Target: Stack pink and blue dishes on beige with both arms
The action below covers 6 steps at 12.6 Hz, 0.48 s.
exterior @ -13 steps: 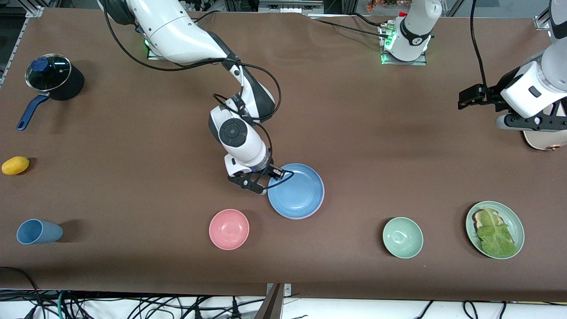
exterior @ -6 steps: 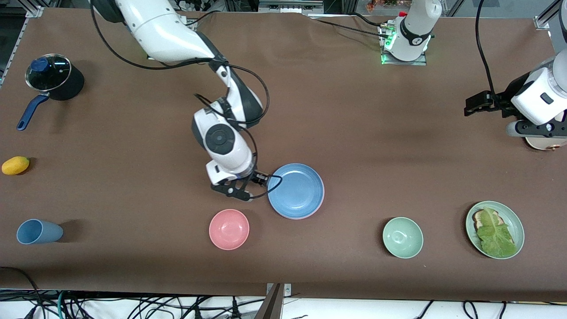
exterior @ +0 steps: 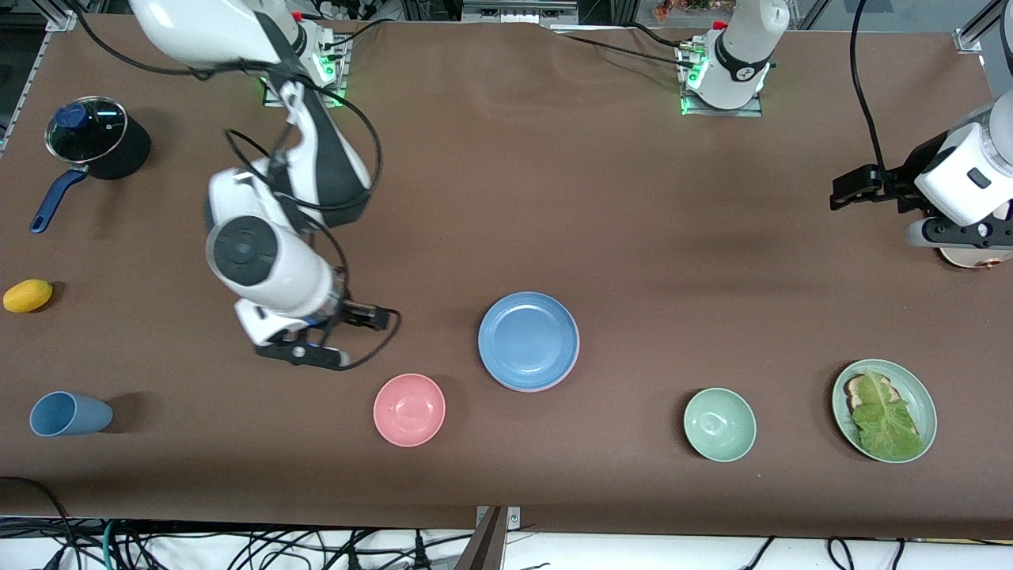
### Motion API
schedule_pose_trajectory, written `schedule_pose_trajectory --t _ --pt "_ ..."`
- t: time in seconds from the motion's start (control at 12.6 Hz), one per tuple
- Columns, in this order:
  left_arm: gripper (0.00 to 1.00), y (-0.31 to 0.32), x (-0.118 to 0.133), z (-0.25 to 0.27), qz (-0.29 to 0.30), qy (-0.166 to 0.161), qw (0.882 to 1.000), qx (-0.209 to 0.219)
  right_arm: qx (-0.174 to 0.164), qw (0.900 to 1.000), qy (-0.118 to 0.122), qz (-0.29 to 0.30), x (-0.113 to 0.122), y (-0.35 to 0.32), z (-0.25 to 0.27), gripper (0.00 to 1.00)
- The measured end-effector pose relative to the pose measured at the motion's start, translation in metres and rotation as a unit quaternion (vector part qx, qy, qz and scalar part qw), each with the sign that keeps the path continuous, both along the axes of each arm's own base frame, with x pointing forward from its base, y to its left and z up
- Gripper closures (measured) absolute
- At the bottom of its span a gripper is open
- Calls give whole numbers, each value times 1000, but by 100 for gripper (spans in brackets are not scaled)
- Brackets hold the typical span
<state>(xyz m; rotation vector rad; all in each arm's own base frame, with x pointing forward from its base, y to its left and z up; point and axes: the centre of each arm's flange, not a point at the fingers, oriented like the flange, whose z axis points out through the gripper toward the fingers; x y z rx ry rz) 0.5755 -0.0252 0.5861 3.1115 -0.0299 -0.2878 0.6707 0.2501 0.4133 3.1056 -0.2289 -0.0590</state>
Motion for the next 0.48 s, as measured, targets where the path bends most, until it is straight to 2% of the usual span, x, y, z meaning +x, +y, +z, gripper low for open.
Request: schedule_pose_trajectory --t 0.24,0.48 --pt "0 0 0 0 0 -1 1000 0 1 998 18 59 -15 -51 65 0" --pt "0 0 0 1 0 -1 1000 0 12 996 29 80 -38 -111 105 0"
